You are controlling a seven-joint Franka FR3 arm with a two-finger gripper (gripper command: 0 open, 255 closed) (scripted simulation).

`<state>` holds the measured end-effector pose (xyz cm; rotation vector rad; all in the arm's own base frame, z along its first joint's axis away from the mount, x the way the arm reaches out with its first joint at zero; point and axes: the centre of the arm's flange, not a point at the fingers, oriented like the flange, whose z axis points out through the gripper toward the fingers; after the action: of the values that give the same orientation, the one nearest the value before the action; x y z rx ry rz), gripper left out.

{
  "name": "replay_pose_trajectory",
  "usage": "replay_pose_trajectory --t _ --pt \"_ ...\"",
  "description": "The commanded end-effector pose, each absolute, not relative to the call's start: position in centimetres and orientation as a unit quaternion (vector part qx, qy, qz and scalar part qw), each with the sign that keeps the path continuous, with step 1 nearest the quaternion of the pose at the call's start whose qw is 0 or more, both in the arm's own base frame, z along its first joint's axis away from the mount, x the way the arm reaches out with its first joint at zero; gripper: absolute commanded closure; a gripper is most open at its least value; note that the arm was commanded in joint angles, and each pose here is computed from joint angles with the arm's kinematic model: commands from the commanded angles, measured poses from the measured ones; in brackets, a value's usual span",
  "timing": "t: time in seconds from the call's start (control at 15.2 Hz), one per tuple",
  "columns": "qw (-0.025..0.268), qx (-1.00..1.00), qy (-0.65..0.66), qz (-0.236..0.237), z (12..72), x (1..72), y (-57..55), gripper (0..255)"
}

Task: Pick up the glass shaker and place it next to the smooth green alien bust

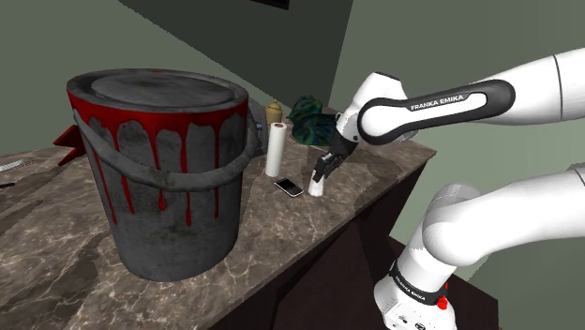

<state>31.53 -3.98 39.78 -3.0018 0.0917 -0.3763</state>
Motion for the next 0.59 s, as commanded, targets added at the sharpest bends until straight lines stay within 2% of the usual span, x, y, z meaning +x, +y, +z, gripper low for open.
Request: replay_pose_trajectory --t 0.0,0.53 --pt "0.057 -0.99 0.03 -0.124 40.8 31.5 -4.0 255" --pt "0.057 -0.99 0.03 -0.124 45.0 31.5 -4.0 255"
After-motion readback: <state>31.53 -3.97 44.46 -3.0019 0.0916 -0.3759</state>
